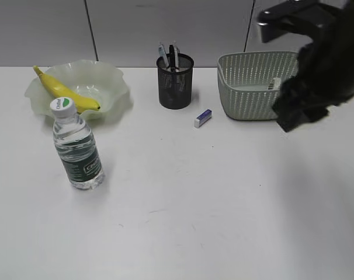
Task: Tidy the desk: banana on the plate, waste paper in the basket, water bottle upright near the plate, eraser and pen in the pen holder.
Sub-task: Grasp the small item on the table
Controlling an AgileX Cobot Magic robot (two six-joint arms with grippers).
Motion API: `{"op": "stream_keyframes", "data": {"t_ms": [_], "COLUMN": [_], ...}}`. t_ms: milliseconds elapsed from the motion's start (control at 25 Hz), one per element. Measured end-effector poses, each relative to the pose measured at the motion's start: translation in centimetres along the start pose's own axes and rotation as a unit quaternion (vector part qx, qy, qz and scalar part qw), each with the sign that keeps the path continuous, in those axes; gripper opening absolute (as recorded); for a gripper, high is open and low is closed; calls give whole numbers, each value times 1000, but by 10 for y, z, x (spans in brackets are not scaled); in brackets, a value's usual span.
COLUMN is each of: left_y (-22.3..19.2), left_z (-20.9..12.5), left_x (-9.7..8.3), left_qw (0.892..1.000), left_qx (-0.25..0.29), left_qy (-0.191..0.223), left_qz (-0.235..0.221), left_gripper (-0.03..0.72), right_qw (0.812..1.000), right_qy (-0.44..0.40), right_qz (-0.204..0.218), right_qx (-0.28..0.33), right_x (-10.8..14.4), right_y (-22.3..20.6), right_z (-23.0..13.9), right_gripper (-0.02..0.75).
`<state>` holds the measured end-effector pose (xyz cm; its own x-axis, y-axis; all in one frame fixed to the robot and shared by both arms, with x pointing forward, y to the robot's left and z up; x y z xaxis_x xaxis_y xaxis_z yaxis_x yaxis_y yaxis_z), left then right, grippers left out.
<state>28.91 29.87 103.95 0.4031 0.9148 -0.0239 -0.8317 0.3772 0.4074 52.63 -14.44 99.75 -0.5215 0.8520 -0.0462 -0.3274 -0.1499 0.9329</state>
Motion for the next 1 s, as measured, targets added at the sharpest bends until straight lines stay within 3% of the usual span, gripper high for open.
{"op": "stream_keyframes", "data": {"t_ms": [320,600,680,1000], "left_y": [-9,-32,-42,-119], "left_z": [1,3,12,81], "left_x": [-3,-10,-15,-50], "left_qw": [1000,994,993,997], "left_qx": [30,100,105,-8], "left_qy": [-4,-37,-46,-46], "left_qz": [0,-4,-12,-64], "left_gripper": [363,363,362,338], "right_qw": [1000,993,983,934], "right_qy": [-9,-15,-18,-21], "right_qz": [-1,-4,-3,-10], "right_qx": [-19,-121,-183,-356], "right_x": [6,10,12,13], "right_y": [47,71,87,128], "right_z": [-123,-203,-211,-242], "right_gripper": [314,274,269,267]}}
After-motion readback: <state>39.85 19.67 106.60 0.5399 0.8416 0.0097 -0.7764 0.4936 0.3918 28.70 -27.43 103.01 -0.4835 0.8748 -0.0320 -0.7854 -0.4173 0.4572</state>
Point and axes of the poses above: a point on each arm's last joint axis where the gripper is mounted, y pointing back along that axis away from the gripper, x along the wrist's bending axis when the last joint is at zero, z = x × y, the point moved 6 cm from there along -y, pointing out along that axis toward the gripper, and after that the axes turned 3 degrees about -y, right-handed, at the moved point
